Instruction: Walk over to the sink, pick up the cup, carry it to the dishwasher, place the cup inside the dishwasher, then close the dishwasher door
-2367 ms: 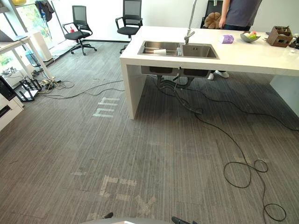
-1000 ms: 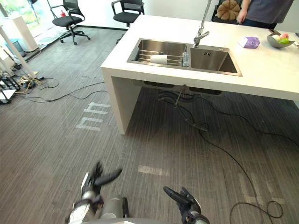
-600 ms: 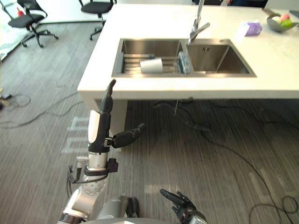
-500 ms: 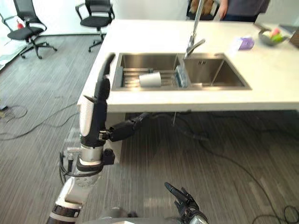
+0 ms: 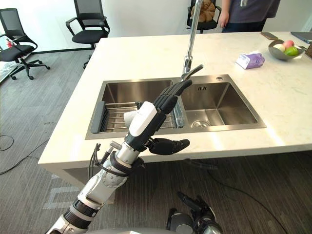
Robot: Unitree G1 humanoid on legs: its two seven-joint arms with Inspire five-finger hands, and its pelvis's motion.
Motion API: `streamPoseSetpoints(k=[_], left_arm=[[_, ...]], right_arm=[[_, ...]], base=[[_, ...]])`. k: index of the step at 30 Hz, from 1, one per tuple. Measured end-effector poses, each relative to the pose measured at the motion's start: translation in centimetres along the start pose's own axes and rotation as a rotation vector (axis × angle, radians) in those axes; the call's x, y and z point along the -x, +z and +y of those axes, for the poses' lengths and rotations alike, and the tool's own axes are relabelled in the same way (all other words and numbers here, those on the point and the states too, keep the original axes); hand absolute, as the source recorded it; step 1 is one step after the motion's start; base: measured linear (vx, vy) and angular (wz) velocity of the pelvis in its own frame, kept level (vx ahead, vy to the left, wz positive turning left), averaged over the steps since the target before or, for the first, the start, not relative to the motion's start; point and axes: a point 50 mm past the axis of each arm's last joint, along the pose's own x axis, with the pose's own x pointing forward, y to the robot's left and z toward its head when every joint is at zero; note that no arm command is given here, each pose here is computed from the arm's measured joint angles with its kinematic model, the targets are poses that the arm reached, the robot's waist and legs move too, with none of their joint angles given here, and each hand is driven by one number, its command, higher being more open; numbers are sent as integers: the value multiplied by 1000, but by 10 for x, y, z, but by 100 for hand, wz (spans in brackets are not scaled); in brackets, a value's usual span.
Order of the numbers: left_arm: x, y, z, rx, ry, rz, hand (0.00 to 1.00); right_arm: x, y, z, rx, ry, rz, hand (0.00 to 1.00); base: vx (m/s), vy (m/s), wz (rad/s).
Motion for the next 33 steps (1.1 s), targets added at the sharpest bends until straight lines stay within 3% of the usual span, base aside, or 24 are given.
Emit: streamPoseSetpoints(k=[9,15,18,24,33], left_arm=[[9,-36,8,-92,-74,268,100],[-13,-54,29,-220,-153,277,100],[-24,-75,40,-282,-190,369,100],[-15,-105,45,-314,-315,566,100],[0,-132,52,-337,-353,743,100]], right_arm=[[1,0,-11,121,-13,74,100],[1,3,-18,124,-31,78,100],[2,-2,-20,137,-27,105,100],[3,-7,-22,210,-24,159,100],[2,-6,-20,237,-23,170,100]], base=[[15,-12,13],[27,57,-4],[30,75,-9],[30,41,-11],[-61,6,-2]])
